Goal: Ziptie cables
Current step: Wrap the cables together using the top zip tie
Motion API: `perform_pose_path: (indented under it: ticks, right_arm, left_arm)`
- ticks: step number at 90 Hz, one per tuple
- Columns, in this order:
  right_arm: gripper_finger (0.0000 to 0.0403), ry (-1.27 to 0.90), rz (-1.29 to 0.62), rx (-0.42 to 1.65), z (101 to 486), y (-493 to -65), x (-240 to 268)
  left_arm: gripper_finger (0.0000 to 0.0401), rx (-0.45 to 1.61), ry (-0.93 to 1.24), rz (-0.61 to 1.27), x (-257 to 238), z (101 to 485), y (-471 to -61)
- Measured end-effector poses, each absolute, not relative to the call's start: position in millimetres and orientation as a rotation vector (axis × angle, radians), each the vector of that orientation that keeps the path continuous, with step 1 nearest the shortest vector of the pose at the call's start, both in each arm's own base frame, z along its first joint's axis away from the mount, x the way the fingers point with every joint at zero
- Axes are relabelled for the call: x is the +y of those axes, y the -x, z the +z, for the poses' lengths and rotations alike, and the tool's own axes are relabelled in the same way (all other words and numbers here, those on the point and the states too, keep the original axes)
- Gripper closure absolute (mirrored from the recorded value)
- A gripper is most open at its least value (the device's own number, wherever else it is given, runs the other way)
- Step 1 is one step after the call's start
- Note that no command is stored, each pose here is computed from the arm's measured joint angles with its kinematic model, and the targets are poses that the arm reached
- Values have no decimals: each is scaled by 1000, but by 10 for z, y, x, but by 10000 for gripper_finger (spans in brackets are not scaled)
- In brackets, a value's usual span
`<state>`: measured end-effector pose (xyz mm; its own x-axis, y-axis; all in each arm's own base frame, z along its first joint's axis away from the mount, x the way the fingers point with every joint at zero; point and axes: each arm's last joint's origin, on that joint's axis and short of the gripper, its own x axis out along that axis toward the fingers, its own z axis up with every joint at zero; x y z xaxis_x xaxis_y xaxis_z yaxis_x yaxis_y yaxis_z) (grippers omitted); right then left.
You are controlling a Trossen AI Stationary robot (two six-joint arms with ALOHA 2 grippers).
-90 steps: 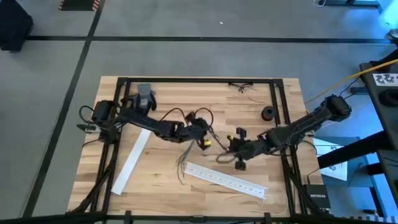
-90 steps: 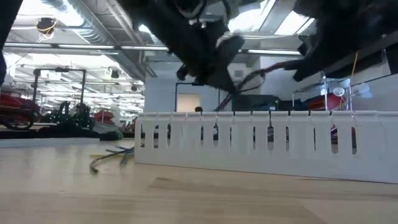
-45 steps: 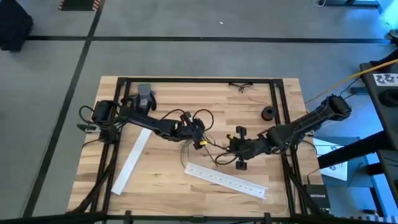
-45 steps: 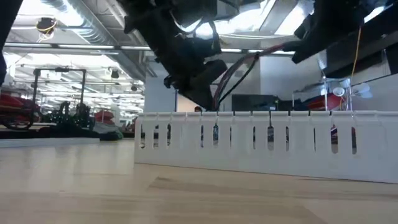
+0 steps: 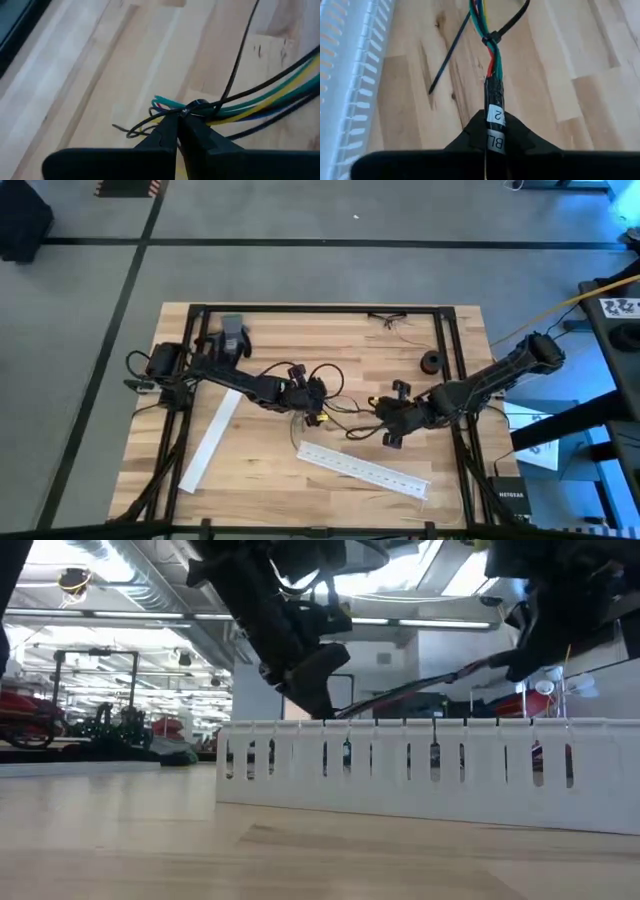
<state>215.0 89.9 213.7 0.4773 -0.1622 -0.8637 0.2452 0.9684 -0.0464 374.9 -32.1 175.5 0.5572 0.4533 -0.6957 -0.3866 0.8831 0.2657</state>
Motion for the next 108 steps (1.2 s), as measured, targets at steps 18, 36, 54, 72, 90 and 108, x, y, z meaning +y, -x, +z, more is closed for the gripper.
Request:
perform_pose_path:
  ticks: [18, 36, 54, 72, 90, 108]
  right_arm:
    - [276, -144, -274, 1153, 1993, -2045, 868]
    - [223, -187, -204, 1351, 2194, -1947, 875]
    - [215, -65, -237, 814, 2180, -2344, 837]
    - [215, -225, -155, 497, 1767, -2666, 727]
    - [214, -364, -100, 493, 1327, -2874, 605]
    - [217, -431, 40, 461, 1142, -3086, 545]
  left_arm:
    - [394, 845, -84, 492, -326, 1755, -3750]
    - [394, 843, -81, 494, -319, 1757, -3752]
    - [394, 823, -74, 493, -321, 1768, -3768]
    - [394, 817, -90, 485, -315, 1775, -3778]
    - [394, 815, -108, 475, -316, 1780, -3783]
    - [394, 801, -107, 473, -317, 1788, -3795]
